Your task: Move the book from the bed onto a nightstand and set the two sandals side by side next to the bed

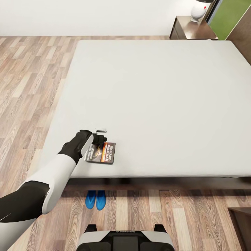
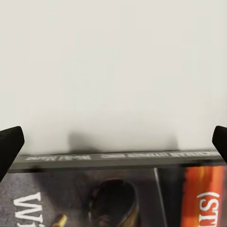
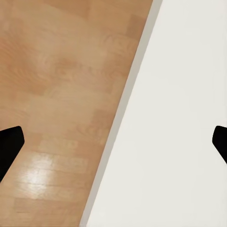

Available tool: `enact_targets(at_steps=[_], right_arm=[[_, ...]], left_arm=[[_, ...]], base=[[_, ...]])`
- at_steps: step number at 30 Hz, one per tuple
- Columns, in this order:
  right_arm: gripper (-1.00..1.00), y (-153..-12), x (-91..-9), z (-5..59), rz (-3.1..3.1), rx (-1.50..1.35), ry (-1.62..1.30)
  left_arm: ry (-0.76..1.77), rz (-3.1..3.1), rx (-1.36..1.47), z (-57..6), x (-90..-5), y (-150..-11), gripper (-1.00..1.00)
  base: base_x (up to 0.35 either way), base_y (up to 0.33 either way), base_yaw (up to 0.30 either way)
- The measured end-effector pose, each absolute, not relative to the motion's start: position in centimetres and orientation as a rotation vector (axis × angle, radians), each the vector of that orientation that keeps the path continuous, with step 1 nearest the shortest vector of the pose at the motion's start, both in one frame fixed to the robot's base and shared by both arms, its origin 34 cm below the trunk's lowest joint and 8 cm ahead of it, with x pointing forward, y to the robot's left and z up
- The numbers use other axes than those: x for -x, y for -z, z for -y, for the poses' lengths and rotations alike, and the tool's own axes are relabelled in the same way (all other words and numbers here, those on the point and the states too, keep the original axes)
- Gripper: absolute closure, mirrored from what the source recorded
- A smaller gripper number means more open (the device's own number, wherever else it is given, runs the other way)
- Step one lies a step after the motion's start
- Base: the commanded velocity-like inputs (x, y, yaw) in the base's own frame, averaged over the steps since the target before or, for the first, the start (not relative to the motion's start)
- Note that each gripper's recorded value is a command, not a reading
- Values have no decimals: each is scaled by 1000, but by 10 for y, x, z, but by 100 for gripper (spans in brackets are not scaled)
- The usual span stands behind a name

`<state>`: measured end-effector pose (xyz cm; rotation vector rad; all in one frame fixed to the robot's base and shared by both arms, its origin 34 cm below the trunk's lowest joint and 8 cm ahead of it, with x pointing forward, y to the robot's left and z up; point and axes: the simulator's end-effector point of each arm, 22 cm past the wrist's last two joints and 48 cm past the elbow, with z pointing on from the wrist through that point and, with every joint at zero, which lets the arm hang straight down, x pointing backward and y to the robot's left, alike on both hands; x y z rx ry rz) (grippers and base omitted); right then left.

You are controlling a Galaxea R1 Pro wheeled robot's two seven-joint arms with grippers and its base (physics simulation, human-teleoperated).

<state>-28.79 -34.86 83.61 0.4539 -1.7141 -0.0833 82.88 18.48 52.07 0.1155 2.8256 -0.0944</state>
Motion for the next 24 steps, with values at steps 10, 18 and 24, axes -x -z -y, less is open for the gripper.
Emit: enact_targets(at_steps=[10, 18, 24], right_arm=[[-100, -839, 288, 349, 1708, -453, 84], [-100, -840, 288, 349, 1707, -453, 86], [-100, -842, 288, 349, 1702, -453, 87]], left_arm=[[95, -2832, -116, -185, -827, -516, -100], [94, -2832, -117, -185, -827, -515, -100], [95, -2835, -117, -185, -825, -513, -100]], base=[[0, 0, 0], [0, 0, 0], [0, 0, 0]])
